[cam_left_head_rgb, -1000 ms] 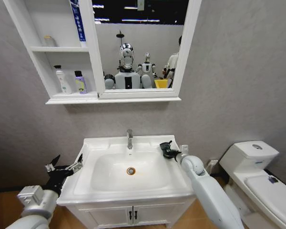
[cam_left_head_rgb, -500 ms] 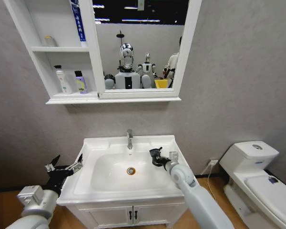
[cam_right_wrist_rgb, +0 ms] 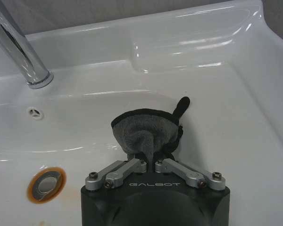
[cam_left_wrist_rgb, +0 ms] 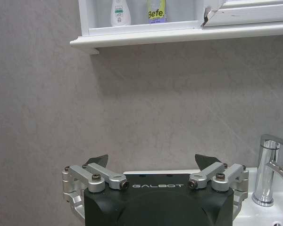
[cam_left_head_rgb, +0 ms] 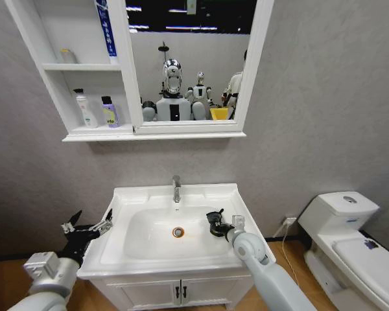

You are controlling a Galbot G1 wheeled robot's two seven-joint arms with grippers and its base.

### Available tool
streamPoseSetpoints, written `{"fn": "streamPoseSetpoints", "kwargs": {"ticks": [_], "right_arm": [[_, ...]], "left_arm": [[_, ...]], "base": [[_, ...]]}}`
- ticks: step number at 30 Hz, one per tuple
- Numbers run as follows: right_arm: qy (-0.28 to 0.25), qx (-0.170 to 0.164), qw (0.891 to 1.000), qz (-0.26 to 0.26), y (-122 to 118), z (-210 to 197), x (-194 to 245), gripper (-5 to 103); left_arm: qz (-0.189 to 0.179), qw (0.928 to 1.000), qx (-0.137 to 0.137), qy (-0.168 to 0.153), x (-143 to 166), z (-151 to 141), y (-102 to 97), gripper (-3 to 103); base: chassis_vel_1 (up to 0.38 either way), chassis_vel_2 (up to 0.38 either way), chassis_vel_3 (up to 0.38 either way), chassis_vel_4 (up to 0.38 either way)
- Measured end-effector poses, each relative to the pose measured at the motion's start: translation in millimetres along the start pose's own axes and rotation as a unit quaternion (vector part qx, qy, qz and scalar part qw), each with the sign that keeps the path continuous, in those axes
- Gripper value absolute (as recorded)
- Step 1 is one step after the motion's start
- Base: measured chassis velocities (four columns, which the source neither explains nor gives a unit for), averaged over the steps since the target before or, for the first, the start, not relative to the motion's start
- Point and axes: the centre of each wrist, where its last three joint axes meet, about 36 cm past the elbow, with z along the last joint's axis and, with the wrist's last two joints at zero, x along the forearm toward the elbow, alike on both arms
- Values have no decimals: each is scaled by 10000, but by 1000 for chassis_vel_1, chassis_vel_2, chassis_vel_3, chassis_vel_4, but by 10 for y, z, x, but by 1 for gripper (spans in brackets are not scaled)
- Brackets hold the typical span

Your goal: Move facial cleanser and shampoo from washbasin to cabinet, then wipe washbasin with towel.

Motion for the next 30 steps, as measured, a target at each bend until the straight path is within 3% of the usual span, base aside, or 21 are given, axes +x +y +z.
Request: {"fn": "streamPoseSetpoints", "kwargs": {"ticks": [30], "right_arm": [[413,-78,9991,-71,43,308,-371,3]], "left_arm": [[0,10000,0,0,0,0,0,100]], "base": [[0,0,0,0]]}}
